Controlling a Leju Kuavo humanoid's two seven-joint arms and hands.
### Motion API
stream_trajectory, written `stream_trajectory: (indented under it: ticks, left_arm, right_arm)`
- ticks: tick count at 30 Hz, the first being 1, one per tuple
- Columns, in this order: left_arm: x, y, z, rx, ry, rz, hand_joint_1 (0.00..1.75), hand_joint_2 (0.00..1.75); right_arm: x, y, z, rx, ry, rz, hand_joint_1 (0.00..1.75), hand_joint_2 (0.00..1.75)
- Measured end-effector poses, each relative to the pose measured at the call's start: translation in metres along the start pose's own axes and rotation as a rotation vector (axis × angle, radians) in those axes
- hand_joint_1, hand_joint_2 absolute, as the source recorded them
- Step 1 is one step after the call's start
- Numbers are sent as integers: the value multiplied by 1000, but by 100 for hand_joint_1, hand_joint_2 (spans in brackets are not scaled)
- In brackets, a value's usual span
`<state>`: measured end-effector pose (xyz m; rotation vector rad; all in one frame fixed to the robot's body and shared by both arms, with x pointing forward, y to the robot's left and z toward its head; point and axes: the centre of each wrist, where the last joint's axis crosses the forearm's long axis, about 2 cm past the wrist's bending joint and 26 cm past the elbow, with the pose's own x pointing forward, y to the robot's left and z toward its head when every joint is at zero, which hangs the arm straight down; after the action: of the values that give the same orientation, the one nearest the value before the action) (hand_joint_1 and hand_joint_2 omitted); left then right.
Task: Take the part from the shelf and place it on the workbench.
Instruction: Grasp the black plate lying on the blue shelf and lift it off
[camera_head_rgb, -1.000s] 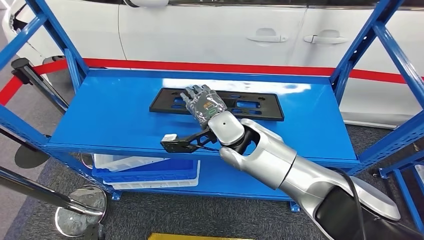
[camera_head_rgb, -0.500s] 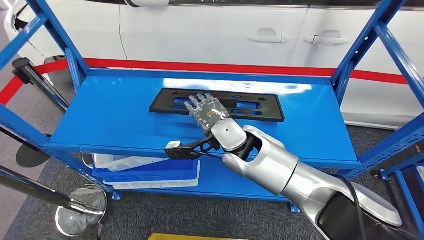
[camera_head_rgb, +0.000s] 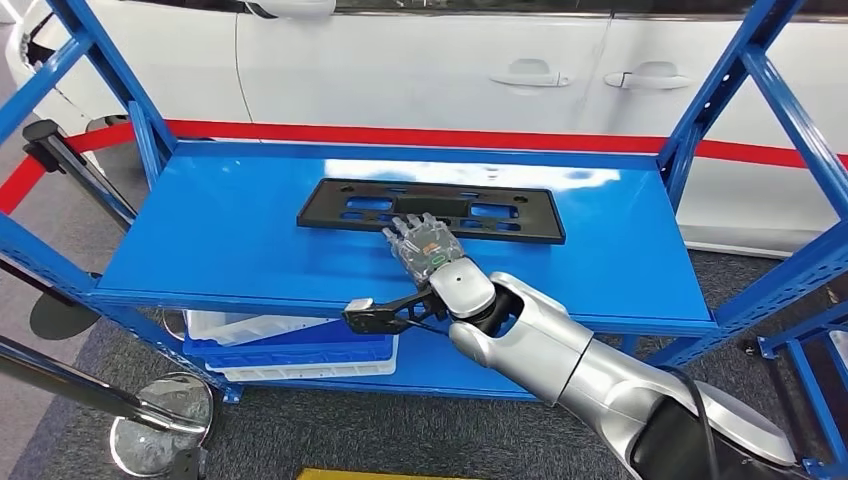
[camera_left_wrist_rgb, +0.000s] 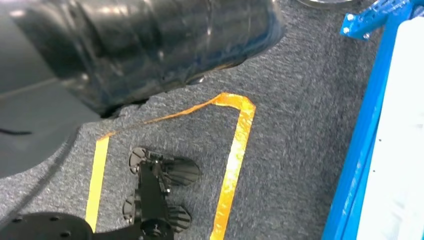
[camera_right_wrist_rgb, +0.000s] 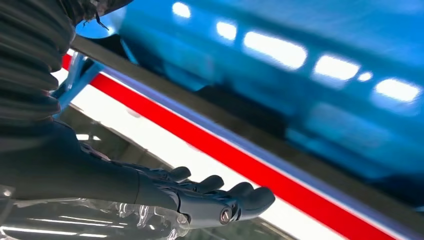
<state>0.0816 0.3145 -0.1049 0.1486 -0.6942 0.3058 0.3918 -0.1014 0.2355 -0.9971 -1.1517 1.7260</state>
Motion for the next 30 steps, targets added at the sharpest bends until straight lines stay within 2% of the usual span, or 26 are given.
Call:
stream_trajectory:
  ticks: [16, 23, 30]
  left_arm:
    - [-1, -3, 1, -28, 3, -24, 0, 0]
    - [-4, -6, 3, -47, 8, -42, 0, 0]
    - [-3, -8, 2, -56, 3, -51, 0, 0]
  right_arm:
    - [-19, 36, -12, 55, 108, -9, 0, 175]
    - [-33, 47, -19, 55, 212, 4, 0, 175]
    - [-42, 50, -22, 67, 260, 24, 0, 175]
